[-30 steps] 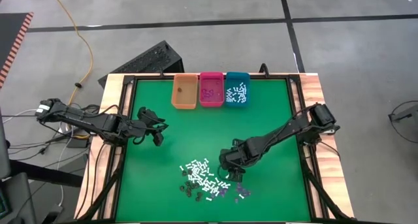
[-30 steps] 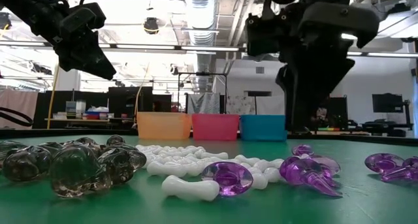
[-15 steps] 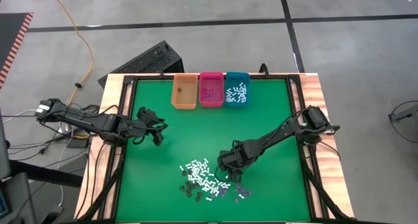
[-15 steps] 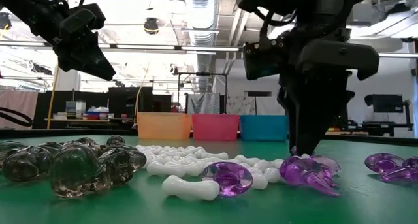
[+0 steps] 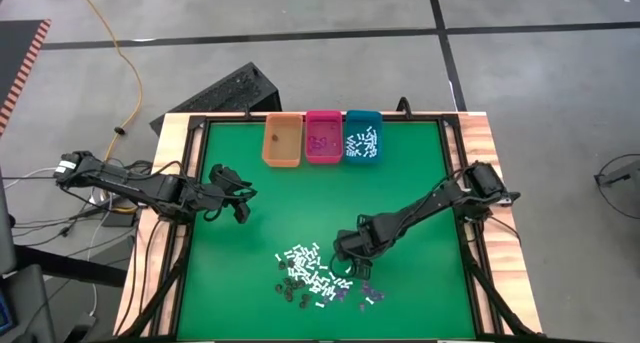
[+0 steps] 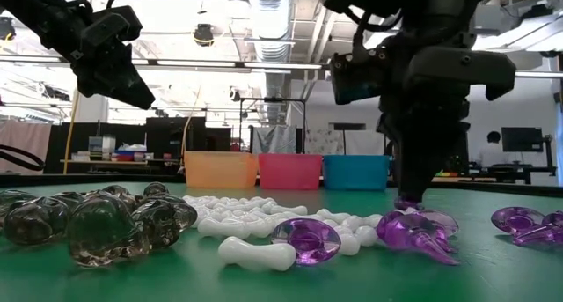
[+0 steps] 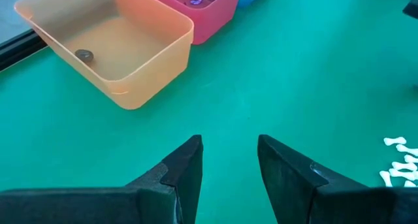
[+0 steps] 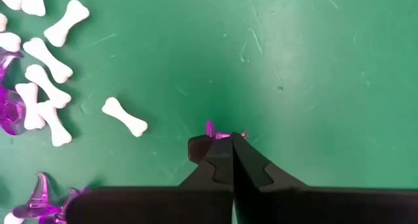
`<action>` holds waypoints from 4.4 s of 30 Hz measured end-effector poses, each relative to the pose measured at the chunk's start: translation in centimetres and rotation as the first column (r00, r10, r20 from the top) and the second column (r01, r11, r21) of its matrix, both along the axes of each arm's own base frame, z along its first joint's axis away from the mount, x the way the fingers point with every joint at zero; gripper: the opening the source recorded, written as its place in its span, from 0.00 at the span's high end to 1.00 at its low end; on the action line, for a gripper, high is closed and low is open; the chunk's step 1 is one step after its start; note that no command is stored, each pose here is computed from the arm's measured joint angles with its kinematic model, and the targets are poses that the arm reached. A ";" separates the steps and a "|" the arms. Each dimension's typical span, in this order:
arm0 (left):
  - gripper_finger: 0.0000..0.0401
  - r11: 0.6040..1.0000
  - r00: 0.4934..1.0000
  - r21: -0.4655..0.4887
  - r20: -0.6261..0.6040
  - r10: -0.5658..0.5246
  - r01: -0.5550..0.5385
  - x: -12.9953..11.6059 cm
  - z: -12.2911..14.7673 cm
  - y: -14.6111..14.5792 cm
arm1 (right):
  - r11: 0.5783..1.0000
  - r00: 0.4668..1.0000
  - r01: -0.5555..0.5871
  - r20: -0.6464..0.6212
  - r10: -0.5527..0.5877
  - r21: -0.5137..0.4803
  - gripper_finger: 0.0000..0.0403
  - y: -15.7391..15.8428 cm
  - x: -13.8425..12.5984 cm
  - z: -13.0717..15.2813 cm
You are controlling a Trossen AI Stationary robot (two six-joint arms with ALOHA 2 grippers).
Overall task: Sort Halloween decoration
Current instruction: Put the violet witch hat toy into the red bin
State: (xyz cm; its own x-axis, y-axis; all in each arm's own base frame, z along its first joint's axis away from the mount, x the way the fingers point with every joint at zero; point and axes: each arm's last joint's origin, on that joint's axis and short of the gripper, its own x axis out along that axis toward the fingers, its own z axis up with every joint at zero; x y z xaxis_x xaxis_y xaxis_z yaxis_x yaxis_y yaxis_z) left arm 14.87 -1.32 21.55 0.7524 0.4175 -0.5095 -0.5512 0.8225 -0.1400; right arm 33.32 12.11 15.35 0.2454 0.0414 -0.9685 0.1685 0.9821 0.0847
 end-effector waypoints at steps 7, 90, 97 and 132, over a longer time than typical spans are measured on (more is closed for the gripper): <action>0.66 1.000 1.000 0.001 -0.001 -0.001 0.001 0.0 0.0 0.0 | 0.999 0.999 -0.042 0.018 0.042 -0.010 0.96 -0.3 1.0 1.1; 0.66 1.000 1.000 0.001 -0.021 0.003 -0.003 -0.1 -0.2 0.0 | 0.987 0.970 -0.131 0.196 0.147 -0.089 0.96 -9.7 6.7 3.3; 0.66 1.000 1.000 0.001 -0.021 0.003 -0.003 -0.1 -0.2 0.0 | 0.968 0.958 -0.150 0.213 0.193 -0.203 0.96 -13.3 7.8 6.5; 0.66 1.000 1.000 -0.015 -0.024 -0.012 0.011 -0.1 -0.2 0.0 | 0.981 0.998 -0.040 0.063 0.028 0.192 0.57 -21.0 3.7 10.3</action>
State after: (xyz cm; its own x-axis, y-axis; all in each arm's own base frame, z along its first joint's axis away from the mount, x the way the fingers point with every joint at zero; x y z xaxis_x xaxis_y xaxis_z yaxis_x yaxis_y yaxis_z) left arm 14.75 -1.35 21.35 0.7446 0.4013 -0.5333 -0.5451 0.8268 -0.1390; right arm 37.03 -8.91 25.60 0.2973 0.2356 -0.9252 0.1244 0.9512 0.2822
